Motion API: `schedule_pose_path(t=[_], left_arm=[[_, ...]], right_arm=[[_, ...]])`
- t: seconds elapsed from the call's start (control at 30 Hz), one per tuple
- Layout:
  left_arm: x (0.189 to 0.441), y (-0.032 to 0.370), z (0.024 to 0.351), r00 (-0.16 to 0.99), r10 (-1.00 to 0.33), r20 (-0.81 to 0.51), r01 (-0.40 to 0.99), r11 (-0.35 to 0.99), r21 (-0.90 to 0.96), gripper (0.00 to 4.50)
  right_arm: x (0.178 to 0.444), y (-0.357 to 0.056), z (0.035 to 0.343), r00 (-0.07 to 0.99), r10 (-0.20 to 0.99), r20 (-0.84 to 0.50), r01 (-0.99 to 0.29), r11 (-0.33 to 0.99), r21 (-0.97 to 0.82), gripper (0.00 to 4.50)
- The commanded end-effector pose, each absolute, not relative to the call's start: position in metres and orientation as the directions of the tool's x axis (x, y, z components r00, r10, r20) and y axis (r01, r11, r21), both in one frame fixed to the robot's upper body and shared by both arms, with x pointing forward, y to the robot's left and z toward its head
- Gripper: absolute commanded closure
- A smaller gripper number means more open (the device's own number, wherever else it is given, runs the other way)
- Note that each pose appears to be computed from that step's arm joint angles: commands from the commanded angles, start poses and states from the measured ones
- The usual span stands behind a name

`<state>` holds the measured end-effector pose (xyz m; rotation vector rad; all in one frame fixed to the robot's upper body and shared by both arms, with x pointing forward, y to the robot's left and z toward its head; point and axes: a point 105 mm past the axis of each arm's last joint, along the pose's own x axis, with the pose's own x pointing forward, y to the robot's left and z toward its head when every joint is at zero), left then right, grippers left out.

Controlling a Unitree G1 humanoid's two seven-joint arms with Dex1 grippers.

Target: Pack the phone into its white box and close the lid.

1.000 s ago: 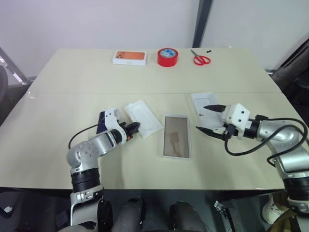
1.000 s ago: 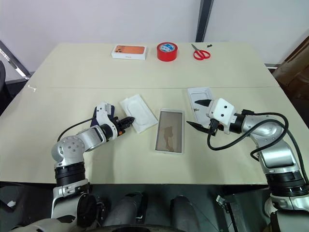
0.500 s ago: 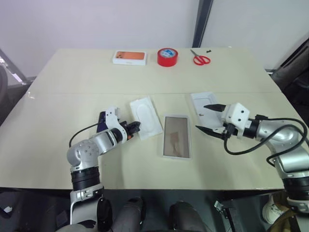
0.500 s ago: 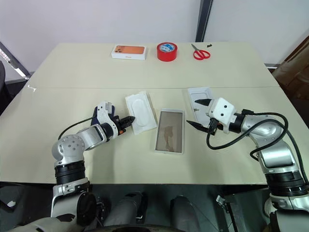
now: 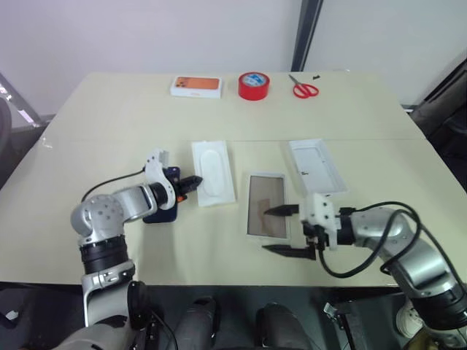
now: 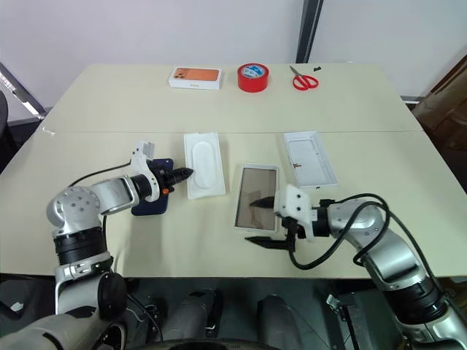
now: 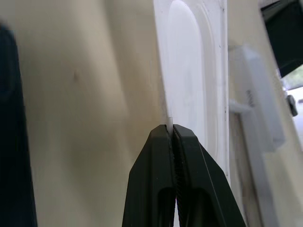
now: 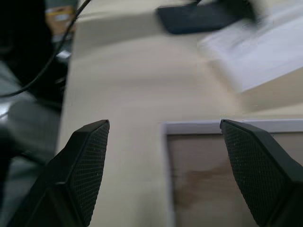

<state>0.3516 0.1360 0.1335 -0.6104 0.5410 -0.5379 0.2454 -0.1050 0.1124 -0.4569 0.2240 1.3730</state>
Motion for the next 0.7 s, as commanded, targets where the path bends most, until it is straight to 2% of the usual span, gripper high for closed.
schedule_pose_path(t=[0.03, 0.13, 0.3, 0.33, 0.57, 0.7], left_arm=[[0.348, 0.128, 0.147, 0.713, -0.657, -0.246, 0.373, 0.652, -0.66, 4.46], [0.346, 0.124, 0.147, 0.708, -0.664, -0.239, 0.378, 0.643, -0.667, 4.5], [0.347, 0.121, 0.152, 0.718, -0.663, -0.211, 0.376, 0.625, -0.684, 4.5], [0.346, 0.12, 0.153, 0.717, -0.668, -0.2, 0.379, 0.615, -0.691, 4.5], [0.346, 0.1, 0.158, 0.697, -0.695, -0.176, 0.399, 0.58, -0.71, 4.5], [0.345, 0.087, 0.159, 0.68, -0.713, -0.169, 0.409, 0.561, -0.72, 4.5]], right_arm=[[0.248, -0.105, 0.101, 0.162, 0.863, -0.479, -0.978, 0.075, -0.196, 0.56], [0.257, -0.107, 0.092, 0.165, 0.837, -0.523, -0.976, 0.063, -0.207, 1.43], [0.271, -0.108, 0.094, 0.196, 0.829, -0.524, -0.966, 0.072, -0.247, 4.04], [0.273, -0.107, 0.097, 0.199, 0.834, -0.515, -0.964, 0.071, -0.258, 4.42], [0.303, -0.091, 0.115, 0.268, 0.848, -0.456, -0.914, 0.076, -0.397, 4.42], [0.314, -0.092, 0.111, 0.287, 0.834, -0.471, -0.904, 0.074, -0.421, 4.42]])
